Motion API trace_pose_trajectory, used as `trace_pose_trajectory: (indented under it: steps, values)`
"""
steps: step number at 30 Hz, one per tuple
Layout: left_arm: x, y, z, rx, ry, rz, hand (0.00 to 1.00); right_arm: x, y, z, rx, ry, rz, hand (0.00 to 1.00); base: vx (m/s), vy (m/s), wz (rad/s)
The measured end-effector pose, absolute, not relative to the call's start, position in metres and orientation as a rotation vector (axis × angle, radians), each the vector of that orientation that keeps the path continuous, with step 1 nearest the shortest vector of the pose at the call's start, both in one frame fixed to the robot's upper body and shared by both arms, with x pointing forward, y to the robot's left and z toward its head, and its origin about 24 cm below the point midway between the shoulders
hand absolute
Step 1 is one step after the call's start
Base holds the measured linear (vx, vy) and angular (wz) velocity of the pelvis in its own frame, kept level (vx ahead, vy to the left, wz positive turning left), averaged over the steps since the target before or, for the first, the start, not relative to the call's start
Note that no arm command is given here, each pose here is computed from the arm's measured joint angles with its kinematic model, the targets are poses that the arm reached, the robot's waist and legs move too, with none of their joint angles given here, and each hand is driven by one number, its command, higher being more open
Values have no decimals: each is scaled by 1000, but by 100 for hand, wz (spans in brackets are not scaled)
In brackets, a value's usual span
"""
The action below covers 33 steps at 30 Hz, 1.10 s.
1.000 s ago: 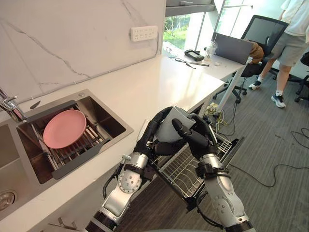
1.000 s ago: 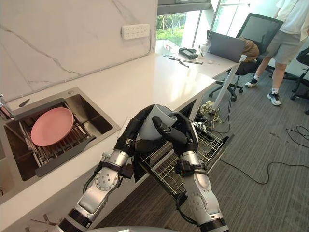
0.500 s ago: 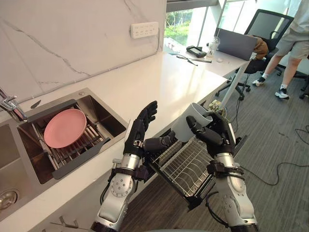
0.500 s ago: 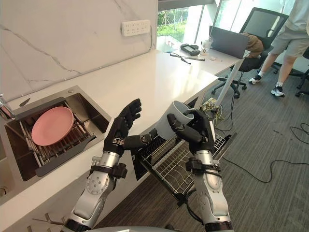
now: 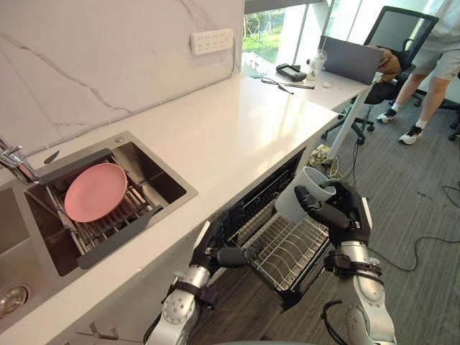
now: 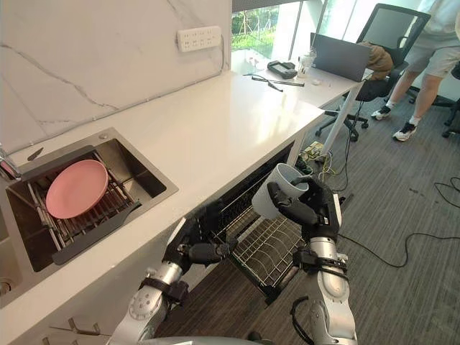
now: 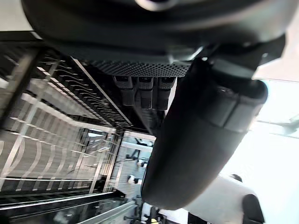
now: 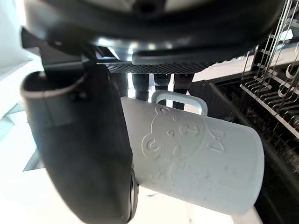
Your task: Walk over to the sink, pick up the cup, carry it to the dishwasher, place the cup inside the dishwasher, then close the dishwasher door
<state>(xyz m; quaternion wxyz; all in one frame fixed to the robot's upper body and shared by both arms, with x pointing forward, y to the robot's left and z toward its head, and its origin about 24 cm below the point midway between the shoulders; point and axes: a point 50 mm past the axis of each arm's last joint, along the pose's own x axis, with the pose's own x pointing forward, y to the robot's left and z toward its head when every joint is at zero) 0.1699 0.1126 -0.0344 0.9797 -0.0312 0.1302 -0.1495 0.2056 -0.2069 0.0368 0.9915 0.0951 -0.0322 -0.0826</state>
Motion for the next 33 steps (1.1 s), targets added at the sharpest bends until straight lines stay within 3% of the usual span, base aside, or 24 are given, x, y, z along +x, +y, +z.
trace_pose_trajectory:
  steps: [9,17,25,33]
  values:
    - [130,153,-103,84,614,-198,90,192,-216,-6,42,136,-179,30,1,-3,2]
    - [101,182,-129,166,792,-77,90,189,-218,-16,-60,192,-169,30,-6,-18,8]
    - [114,192,-135,208,816,-25,90,213,-224,-4,-234,153,-115,30,-56,-7,-1]
    - [141,203,-128,203,762,50,90,272,-221,37,-402,2,-22,30,-82,-4,-8]
